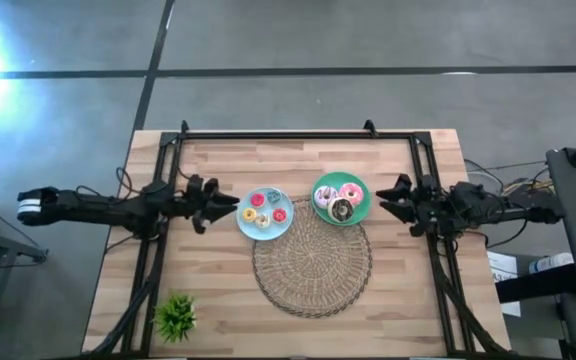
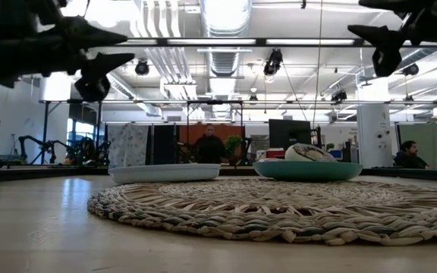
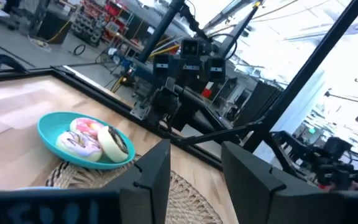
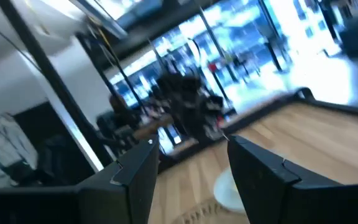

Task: Pick & Place donuts
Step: Return to Home Position

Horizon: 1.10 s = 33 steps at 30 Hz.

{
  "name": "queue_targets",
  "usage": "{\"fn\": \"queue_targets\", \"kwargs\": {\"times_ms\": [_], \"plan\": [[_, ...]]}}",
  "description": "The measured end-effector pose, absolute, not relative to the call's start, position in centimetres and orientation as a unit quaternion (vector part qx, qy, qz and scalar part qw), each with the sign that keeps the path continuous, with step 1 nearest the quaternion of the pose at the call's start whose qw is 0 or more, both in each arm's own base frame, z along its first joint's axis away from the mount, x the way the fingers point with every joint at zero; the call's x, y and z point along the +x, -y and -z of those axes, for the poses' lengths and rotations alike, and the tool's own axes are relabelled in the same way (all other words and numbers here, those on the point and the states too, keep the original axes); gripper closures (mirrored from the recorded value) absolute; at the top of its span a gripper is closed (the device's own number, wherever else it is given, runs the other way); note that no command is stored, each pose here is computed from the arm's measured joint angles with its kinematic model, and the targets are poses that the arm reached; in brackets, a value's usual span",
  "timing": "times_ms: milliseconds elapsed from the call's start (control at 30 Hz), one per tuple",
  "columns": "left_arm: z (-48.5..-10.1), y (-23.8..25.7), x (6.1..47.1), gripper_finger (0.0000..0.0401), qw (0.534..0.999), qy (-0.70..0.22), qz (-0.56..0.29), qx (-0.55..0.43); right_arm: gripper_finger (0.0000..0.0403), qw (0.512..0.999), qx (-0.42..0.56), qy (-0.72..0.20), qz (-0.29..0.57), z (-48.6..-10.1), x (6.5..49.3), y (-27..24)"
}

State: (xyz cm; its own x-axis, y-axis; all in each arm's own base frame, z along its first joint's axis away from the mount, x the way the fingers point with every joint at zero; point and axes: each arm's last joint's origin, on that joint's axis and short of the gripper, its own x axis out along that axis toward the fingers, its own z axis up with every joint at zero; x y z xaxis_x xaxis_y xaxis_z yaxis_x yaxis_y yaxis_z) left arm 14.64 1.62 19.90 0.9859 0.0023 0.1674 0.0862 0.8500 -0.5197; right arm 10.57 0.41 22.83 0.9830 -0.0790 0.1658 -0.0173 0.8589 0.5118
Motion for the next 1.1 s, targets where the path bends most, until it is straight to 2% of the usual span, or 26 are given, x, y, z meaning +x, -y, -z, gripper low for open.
{"fn": "queue_targets", "kwargs": {"times_ms": [167, 267, 367, 900, 1100], "plan": [[-18.6, -1.4, 13.1, 0.0284, 0.954, 0.100, 0.027, -0.281, 0.0221, 0.959, 0.256, 0.125, 0.006, -20.6, 10.4, -0.4], [-18.4, -1.4, 12.9, 0.0284, 0.956, 0.082, 0.020, -0.280, 0.0219, 0.955, 0.256, 0.149, 0.000, -19.6, 10.2, -0.4], [-18.0, -1.5, 12.9, 0.0284, 0.960, 0.068, 0.000, -0.272, 0.0218, 0.959, 0.255, 0.127, 0.005, -19.1, 10.1, -0.4], [-17.1, -1.4, 12.9, 0.0284, 0.961, 0.026, -0.026, -0.276, 0.0221, 0.961, 0.255, 0.103, 0.012, -18.6, 10.1, -0.4], [-17.8, -0.9, 11.9, 0.0284, 0.960, 0.052, -0.006, -0.273, 0.0225, 0.962, 0.255, 0.102, 0.012, -18.6, 10.1, -0.4]]}}
